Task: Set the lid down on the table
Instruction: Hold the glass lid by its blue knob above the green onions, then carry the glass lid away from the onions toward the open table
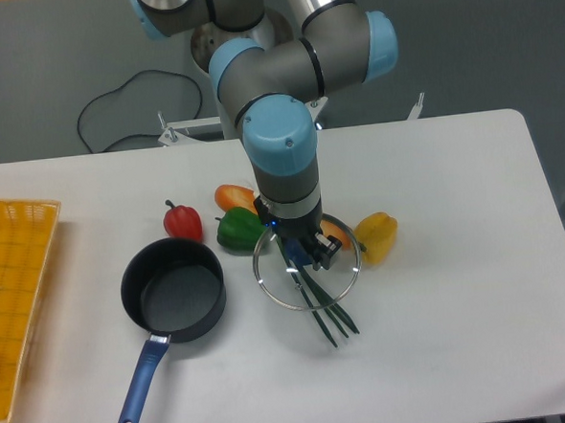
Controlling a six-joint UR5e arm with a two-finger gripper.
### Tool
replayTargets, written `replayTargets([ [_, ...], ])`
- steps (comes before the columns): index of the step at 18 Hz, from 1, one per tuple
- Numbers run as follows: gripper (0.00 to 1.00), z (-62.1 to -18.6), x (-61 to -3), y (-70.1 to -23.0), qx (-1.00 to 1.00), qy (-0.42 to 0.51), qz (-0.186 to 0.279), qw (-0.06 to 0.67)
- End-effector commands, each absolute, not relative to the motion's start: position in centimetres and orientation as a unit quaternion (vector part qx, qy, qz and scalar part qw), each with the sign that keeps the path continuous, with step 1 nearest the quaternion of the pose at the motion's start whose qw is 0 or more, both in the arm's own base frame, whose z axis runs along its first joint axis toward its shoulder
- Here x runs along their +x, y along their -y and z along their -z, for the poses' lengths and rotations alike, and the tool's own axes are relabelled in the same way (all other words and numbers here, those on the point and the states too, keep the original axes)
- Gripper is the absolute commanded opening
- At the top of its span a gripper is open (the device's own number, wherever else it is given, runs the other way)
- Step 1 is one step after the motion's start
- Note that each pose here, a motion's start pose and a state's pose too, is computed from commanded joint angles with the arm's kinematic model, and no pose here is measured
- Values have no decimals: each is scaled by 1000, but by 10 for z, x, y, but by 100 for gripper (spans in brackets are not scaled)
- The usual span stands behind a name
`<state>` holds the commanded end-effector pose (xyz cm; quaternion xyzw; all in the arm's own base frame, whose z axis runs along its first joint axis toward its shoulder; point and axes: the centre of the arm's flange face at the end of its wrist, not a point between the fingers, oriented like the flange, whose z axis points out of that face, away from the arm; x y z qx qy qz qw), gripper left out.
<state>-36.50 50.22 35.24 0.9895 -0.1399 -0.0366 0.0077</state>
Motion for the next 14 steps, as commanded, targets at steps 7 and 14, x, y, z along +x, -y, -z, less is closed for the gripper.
replayTargets([
  [7, 56, -344, -362, -503, 992, 121, 30, 12],
  [14, 56, -333, -384, -491, 994, 101, 25, 16],
])
